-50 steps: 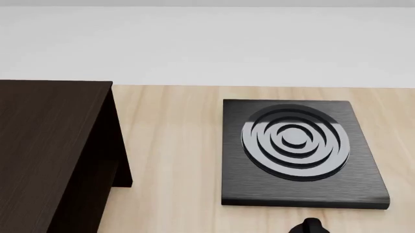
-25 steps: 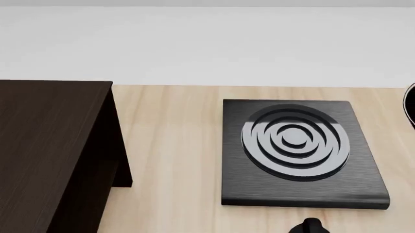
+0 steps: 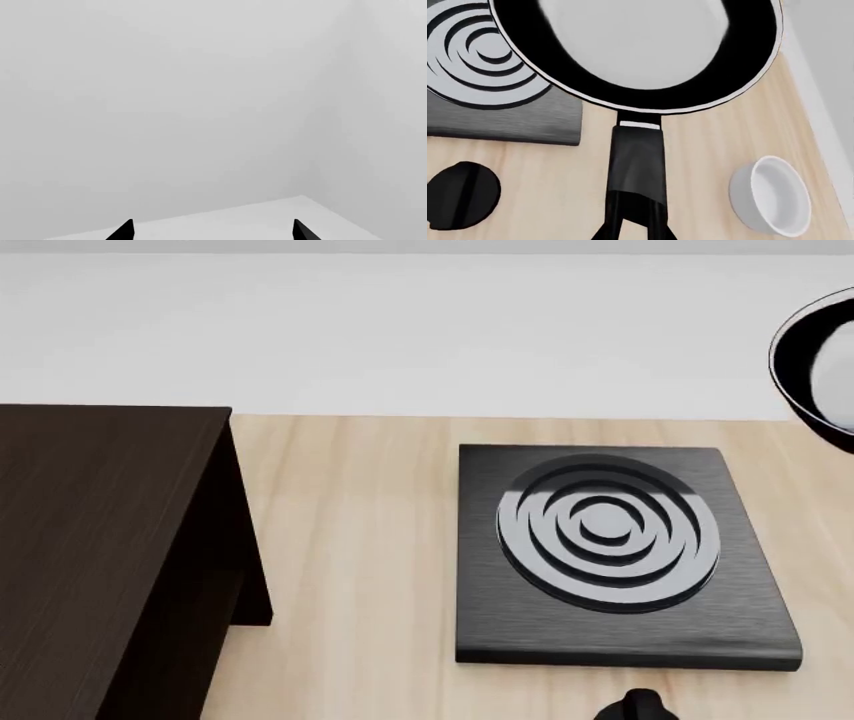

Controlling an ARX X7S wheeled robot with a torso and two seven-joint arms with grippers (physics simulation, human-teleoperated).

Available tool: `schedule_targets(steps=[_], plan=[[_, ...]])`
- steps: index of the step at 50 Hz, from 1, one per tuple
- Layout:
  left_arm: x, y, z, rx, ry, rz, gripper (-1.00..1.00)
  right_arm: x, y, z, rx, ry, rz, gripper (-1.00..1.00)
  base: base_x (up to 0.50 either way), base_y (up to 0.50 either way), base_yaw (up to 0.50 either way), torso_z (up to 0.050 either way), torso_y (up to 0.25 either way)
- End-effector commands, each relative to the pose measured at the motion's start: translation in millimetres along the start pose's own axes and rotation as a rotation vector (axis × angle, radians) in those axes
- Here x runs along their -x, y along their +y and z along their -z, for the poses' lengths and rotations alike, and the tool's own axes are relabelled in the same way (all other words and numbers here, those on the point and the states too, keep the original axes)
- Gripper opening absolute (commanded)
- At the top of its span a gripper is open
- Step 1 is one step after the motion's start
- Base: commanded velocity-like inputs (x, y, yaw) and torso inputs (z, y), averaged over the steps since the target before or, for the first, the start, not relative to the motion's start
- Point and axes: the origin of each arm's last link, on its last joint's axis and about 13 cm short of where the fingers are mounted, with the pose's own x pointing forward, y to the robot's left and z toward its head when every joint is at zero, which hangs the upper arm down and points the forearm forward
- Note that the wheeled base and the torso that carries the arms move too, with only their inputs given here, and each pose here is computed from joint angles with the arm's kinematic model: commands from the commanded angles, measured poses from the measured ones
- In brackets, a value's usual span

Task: Put the frying pan under the cabinet shelf.

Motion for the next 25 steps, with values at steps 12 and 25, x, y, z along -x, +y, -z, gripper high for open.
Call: schedule_targets(steps=[12,25], plan=[[0.1,1.7,0.2,0.004,-0.010,-0.013,1.00,26.5,-9.3,-44.5,0.018,-0.144,0.057,-1.00,0.00,0.00,0.00,0.001,0.002],[0.3,8.0,-3.1,0.014,-0.028,-0.075,1.00,25.8,-8.3,-47.7,0.027,-0.145,0.047,-1.00,0.00,0.00,0.00,0.001,0.002]])
